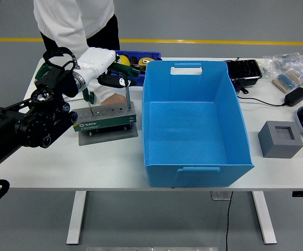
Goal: Lift tool from toolbox,place it in box,lift tool from toolbox,place it in box
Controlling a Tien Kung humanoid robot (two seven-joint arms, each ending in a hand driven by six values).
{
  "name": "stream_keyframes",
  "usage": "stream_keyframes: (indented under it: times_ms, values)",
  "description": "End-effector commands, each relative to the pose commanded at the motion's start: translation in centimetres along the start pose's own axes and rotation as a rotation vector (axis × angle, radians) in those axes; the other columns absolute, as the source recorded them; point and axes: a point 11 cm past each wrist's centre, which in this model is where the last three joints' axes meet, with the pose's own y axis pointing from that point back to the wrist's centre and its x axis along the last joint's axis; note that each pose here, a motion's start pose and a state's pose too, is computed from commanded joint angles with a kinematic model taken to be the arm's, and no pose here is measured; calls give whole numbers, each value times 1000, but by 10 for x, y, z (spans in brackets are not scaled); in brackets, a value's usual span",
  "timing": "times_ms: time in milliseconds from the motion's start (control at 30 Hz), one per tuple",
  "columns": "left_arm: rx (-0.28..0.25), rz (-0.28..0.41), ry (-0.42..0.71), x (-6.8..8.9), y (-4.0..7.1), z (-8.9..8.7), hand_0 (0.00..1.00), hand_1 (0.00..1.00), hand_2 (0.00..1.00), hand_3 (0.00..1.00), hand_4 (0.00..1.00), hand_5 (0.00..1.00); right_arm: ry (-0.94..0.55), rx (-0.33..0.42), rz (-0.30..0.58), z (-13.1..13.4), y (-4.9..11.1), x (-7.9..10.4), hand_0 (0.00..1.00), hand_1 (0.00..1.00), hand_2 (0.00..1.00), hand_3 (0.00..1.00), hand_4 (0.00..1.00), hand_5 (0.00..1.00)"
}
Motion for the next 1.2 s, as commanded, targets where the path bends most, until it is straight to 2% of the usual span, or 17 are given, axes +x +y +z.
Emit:
stream_keyframes:
  times_ms: [33, 67, 233, 267, 433, 467, 533, 633, 667, 1033, 1067, 1200]
  values:
    - [5, 1, 2, 0, 0, -1, 336, 180, 209, 287, 998, 831, -1, 1, 0, 0, 0, 0, 680, 642, 715, 563, 794, 724]
    - [8, 2, 3, 0, 0, -1, 315, 126, 156, 244, 998, 836, -2, 1, 0, 0, 0, 0, 680, 642, 714, 564, 795, 724]
    - [17, 8, 17, 0, -1, -1, 315, 126, 156, 244, 998, 836, 0, 4, 0, -2, 0, 0, 680, 642, 714, 564, 795, 724]
    - [21, 8, 20, -1, 0, -2, 296, 97, 128, 182, 998, 838, 0, 4, 0, -2, 0, 0, 680, 642, 715, 564, 796, 725]
    - [39, 10, 34, -5, 1, -6, 296, 97, 128, 182, 998, 838, -2, 6, -1, -3, 0, -1, 680, 642, 715, 564, 796, 725]
    - [42, 14, 38, -6, 1, -7, 292, 80, 114, 138, 998, 834, -2, 7, -1, -3, 0, -1, 679, 642, 715, 564, 795, 724]
    - [44, 22, 45, -6, 1, -8, 292, 80, 114, 138, 998, 834, -2, 7, -2, -3, 0, -1, 679, 642, 715, 564, 795, 724]
    - [41, 33, 52, -5, 1, -8, 292, 80, 114, 138, 998, 834, -1, 8, -2, -4, 0, -1, 679, 642, 715, 564, 795, 724]
    - [38, 37, 54, -4, 1, -8, 284, 50, 86, 92, 998, 802, -1, 8, -2, -4, 0, -1, 681, 642, 716, 564, 795, 725]
    - [17, 83, 103, -2, 2, -6, 275, 25, 56, 66, 998, 782, -1, 10, -3, -5, 1, -2, 680, 642, 715, 563, 795, 724]
    - [16, 87, 108, -2, 2, -6, 263, 6, 40, 47, 998, 740, -1, 10, -3, -5, 1, -2, 680, 642, 715, 563, 795, 725]
    - [6, 99, 125, -1, 3, -5, 263, 6, 40, 47, 998, 740, -2, 11, -3, -5, 1, -2, 680, 642, 715, 563, 795, 725]
